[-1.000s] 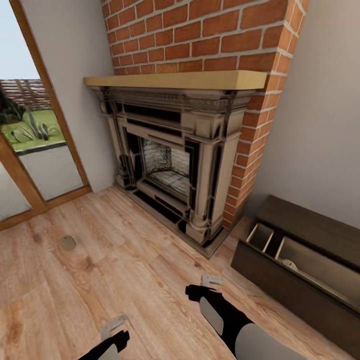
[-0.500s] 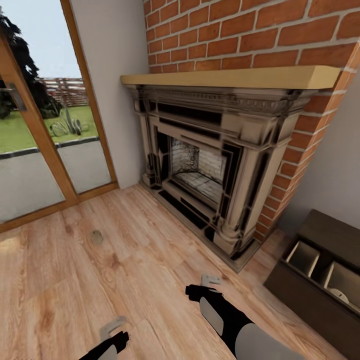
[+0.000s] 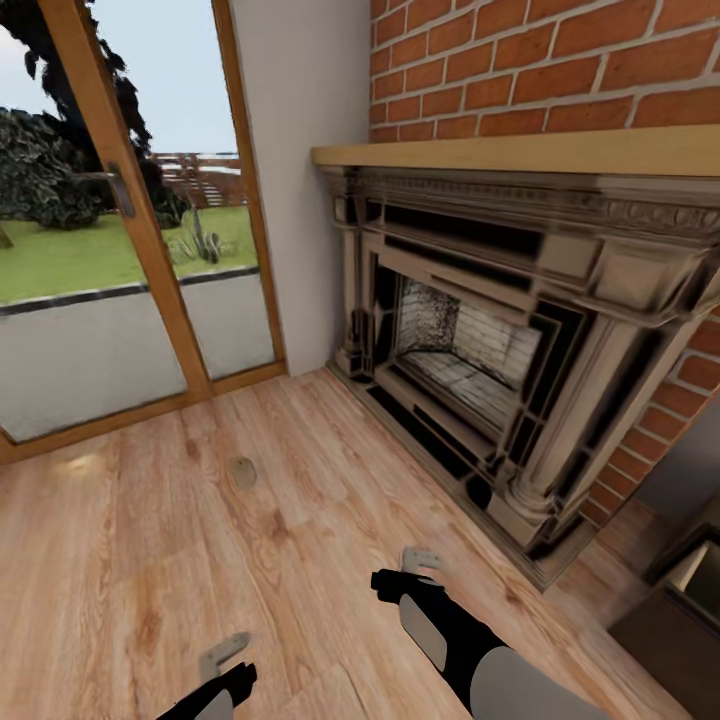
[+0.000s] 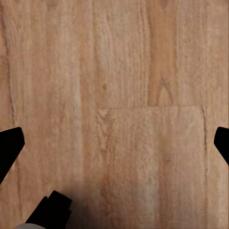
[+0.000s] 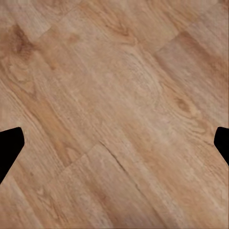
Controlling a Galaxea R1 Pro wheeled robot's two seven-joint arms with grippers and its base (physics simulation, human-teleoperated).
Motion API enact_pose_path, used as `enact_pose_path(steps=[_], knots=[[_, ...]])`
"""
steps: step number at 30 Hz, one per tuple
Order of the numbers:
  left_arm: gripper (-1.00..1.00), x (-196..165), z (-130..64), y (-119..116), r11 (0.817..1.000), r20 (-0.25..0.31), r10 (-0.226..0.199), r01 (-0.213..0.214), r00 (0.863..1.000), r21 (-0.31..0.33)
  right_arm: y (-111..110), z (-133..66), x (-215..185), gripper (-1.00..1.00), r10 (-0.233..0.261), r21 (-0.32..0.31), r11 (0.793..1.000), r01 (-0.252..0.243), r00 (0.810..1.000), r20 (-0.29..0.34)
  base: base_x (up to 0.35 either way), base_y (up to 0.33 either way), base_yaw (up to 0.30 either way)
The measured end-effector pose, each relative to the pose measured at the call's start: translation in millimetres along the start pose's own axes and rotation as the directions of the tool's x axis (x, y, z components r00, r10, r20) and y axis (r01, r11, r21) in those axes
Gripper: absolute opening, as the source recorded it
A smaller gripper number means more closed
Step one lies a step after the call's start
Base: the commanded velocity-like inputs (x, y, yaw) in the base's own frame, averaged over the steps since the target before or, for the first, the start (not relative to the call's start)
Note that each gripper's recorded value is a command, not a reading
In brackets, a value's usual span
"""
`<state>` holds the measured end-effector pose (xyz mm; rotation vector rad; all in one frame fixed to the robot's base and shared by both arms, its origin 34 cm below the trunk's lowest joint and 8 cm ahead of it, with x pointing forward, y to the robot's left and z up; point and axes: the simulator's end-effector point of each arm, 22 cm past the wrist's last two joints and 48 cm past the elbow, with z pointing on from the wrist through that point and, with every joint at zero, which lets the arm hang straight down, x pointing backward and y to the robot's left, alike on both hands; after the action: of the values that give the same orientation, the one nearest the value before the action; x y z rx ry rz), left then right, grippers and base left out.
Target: Place each of the two pumpkins and all three candles from the living room inside a cabinet in the living room (use any cabinet), then make sure every cabinet is closed, and position the cauldron so it is next to a table in the living room.
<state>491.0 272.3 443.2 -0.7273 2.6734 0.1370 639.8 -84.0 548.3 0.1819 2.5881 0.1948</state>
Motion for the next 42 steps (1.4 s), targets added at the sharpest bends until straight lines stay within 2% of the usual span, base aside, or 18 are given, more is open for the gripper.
enact_pose_path(steps=[3, 7, 12, 15, 18, 19, 23, 31, 42], knots=[[1.0, -1.3, 1.3, 4.4, 1.0, 0.0, 0.001, -0.001, 1.0, 0.0, -0.1, 0.4, 0.6, 1.0, 0.0, 0.0, 1.0, 0.0, 1.0, -0.001, 0.132, 0.271, 0.276], [1.0, -4.4, 3.5, 4.8, 0.999, -0.002, 0.004, -0.004, 1.0, 0.037, -0.1, 0.9, 1.3, 1.0, 0.0, 0.0, 1.0, 0.0, 1.0, -0.003, 0.175, 0.263, 0.276], [1.0, -4.1, 4.5, 4.6, 0.999, -0.005, 0.004, -0.003, 1.0, 0.05, 0.0, 1.7, 2.8, 1.0, 0.0, -0.002, 1.0, 0.0, 1.0, -0.006, 0.233, 0.198, 0.245], [1.0, -3.5, 4.7, 5.2, 0.999, -0.006, 0.004, -0.003, 1.0, 0.051, 7.0, 1.6, 3.5, 1.0, -0.005, -0.032, 0.999, 0.004, 1.0, -0.006, 0.254, 0.16, 0.075], [1.0, -3.4, 4.8, 5.2, 0.999, -0.007, 0.004, -0.003, 1.0, 0.052, 19.0, 0.7, 6.9, 1.0, -0.046, -0.072, 0.996, 0.045, 0.999, -0.001, 0.269, 0.176, 0.018], [1.0, -3.4, 4.8, 5.2, 0.999, -0.007, 0.004, -0.003, 1.0, 0.052, 24.2, 0.3, 8.3, 1.0, -0.072, -0.085, 0.994, 0.074, 0.997, 0.017, 0.273, 0.208, 0.004], [1.0, -3.3, 4.8, 5.2, 0.999, -0.007, 0.004, -0.003, 1.0, 0.052, 17.4, 3.7, 23.1, 1.0, -0.114, -0.073, 0.991, 0.115, 0.993, 0.013, 0.274, 0.217, 0.001], [1.0, -3.5, 4.6, 5.2, 0.999, -0.006, 0.004, -0.003, 1.0, 0.052, 15.2, 4.2, 25.7, 1.0, -0.126, -0.068, 0.99, 0.127, 0.992, 0.013, 0.268, 0.232, 0.016], [1.0, -4.2, 3.8, 4.8, 0.999, -0.004, 0.003, -0.003, 1.0, 0.054, 14.7, 3.3, 24.1, 1.0, -0.128, -0.063, 0.99, 0.129, 0.992, 0.016, 0.257, 0.248, 0.237]])
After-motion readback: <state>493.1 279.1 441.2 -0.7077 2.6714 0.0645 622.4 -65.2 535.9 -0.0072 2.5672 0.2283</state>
